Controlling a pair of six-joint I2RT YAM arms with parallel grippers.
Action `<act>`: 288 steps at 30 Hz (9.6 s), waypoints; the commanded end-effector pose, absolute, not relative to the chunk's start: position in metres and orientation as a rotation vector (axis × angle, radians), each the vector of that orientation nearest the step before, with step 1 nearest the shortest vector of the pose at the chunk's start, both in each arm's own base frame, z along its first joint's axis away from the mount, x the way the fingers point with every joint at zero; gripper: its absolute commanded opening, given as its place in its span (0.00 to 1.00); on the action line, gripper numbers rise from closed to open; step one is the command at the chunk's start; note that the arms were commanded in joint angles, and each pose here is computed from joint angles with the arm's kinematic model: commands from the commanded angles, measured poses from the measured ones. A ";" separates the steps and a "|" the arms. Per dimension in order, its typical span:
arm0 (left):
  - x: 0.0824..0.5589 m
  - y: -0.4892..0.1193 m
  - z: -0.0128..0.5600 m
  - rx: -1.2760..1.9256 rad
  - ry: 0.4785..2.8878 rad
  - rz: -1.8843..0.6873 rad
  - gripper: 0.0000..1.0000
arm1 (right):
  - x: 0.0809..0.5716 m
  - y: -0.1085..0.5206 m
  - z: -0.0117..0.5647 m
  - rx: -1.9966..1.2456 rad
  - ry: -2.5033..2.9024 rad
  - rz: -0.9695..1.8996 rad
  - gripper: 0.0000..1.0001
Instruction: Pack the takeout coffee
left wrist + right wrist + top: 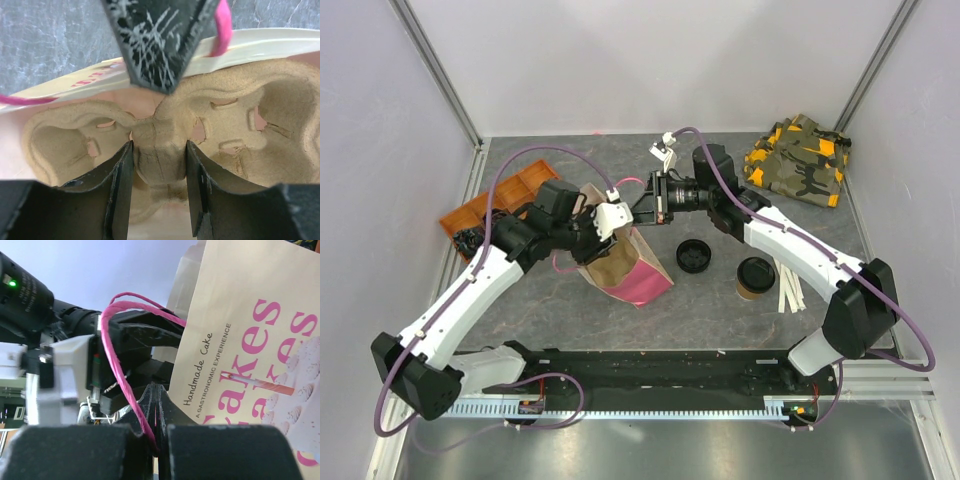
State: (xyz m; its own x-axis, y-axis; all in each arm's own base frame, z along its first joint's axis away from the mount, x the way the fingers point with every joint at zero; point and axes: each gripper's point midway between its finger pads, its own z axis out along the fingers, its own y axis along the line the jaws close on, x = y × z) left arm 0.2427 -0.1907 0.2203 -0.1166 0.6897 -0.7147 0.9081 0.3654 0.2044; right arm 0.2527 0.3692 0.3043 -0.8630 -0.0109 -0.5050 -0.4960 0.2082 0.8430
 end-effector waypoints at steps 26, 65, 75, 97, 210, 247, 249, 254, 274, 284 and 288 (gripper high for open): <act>0.191 -0.177 0.228 1.396 2.011 -0.457 0.19 | 0.210 0.374 0.335 -0.288 1.991 2.190 0.00; 0.169 -0.172 0.141 1.480 2.168 -0.299 0.11 | 0.249 0.319 0.298 -0.387 2.007 1.392 0.00; 0.174 -0.173 0.126 1.549 2.218 -0.264 0.06 | 0.246 0.316 0.312 -0.430 1.923 1.342 0.00; 0.200 -0.157 0.115 1.467 2.297 -0.031 0.04 | 0.267 0.286 0.331 -0.230 1.860 1.118 0.00; 0.234 -0.216 0.404 0.623 1.473 -0.536 0.99 | 0.251 0.319 0.315 -0.644 1.731 1.131 0.00; 0.232 -0.126 0.304 0.636 1.804 -0.386 0.82 | 0.171 0.334 0.323 -1.559 1.114 1.028 0.00; 0.214 -0.129 0.306 0.707 1.778 -0.423 0.82 | 0.170 0.333 0.323 -1.561 1.114 1.026 0.00; 0.185 -0.136 0.325 0.783 1.716 -0.501 0.83 | 0.168 0.334 0.338 -1.556 1.073 1.030 0.00; 0.175 -0.151 0.346 1.038 1.641 -0.542 0.78 | 0.154 0.331 0.334 -1.722 0.892 1.013 0.00; 0.165 -0.182 0.334 1.267 1.570 -0.755 0.74 | 0.182 0.339 0.338 -1.742 0.880 0.868 0.00; 0.168 -0.194 0.331 1.228 1.619 -0.822 0.72 | 0.188 0.343 0.342 -1.732 0.893 0.853 0.00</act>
State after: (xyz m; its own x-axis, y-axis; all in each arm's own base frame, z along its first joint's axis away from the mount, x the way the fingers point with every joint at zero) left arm 0.1743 -0.1797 0.3228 -0.0909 0.3839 -0.9189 0.9388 0.3409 0.0496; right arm 0.1817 0.3368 0.3186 0.4013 -0.2304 -0.8865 -0.9025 -0.2648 -0.3398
